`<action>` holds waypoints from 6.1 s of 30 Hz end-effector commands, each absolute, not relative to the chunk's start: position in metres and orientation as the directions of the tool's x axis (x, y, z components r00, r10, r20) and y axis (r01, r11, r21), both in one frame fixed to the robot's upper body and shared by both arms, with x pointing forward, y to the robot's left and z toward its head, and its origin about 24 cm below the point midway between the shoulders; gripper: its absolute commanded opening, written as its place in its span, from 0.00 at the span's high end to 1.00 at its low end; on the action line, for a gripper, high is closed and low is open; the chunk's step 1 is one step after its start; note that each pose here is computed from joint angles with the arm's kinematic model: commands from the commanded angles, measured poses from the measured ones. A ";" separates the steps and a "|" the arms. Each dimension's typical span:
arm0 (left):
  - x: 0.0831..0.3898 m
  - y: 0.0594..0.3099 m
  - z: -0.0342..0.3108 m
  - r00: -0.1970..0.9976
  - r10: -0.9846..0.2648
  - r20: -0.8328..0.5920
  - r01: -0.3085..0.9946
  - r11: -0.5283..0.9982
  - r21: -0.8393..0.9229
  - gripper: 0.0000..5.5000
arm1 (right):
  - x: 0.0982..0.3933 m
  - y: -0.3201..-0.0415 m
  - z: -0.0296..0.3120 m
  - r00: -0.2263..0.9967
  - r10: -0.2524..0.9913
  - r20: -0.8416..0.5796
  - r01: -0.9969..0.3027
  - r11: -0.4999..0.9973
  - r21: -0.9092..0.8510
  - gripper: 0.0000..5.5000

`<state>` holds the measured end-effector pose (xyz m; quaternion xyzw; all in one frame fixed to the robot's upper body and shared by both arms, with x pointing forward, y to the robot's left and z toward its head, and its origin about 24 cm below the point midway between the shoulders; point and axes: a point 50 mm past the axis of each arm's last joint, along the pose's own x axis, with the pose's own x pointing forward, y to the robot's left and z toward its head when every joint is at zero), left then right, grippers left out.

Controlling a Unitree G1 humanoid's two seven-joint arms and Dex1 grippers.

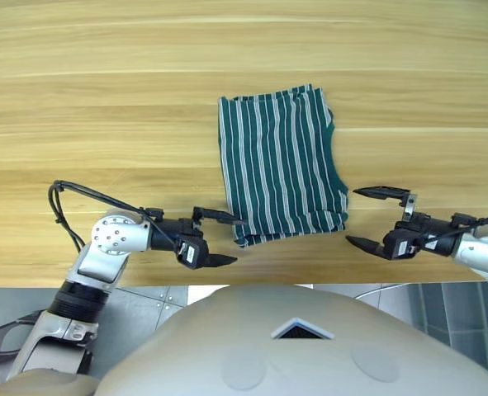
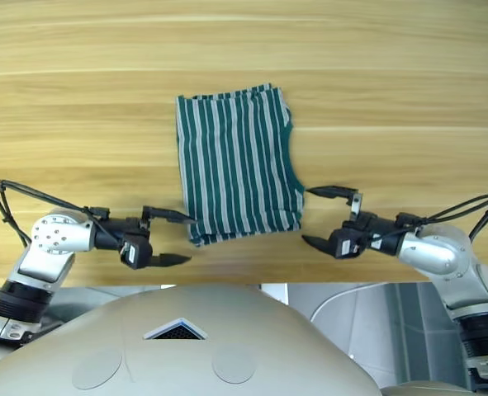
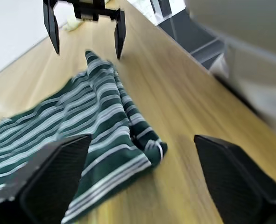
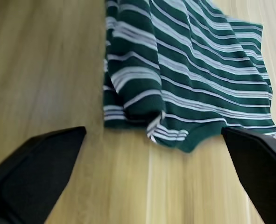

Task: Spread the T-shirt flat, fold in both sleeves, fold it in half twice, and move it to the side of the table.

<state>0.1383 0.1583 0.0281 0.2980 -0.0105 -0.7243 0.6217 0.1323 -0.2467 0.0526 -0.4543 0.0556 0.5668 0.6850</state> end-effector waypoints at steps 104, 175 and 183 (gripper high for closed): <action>0.229 0.181 0.036 0.310 -0.940 -0.146 0.907 0.246 0.343 0.96 | 0.192 -0.226 0.072 0.565 0.738 -0.370 -0.714 0.212 -0.668 1.00; 0.288 0.177 0.041 0.306 -0.951 0.028 0.867 0.291 0.405 1.00 | 0.311 -0.162 0.086 0.752 0.655 0.074 -0.459 0.601 -0.654 0.42; 0.290 0.172 0.038 0.325 -0.941 -0.097 0.838 0.239 0.490 1.00 | 0.306 -0.122 0.074 0.588 0.794 -0.152 -0.545 0.251 -0.800 0.64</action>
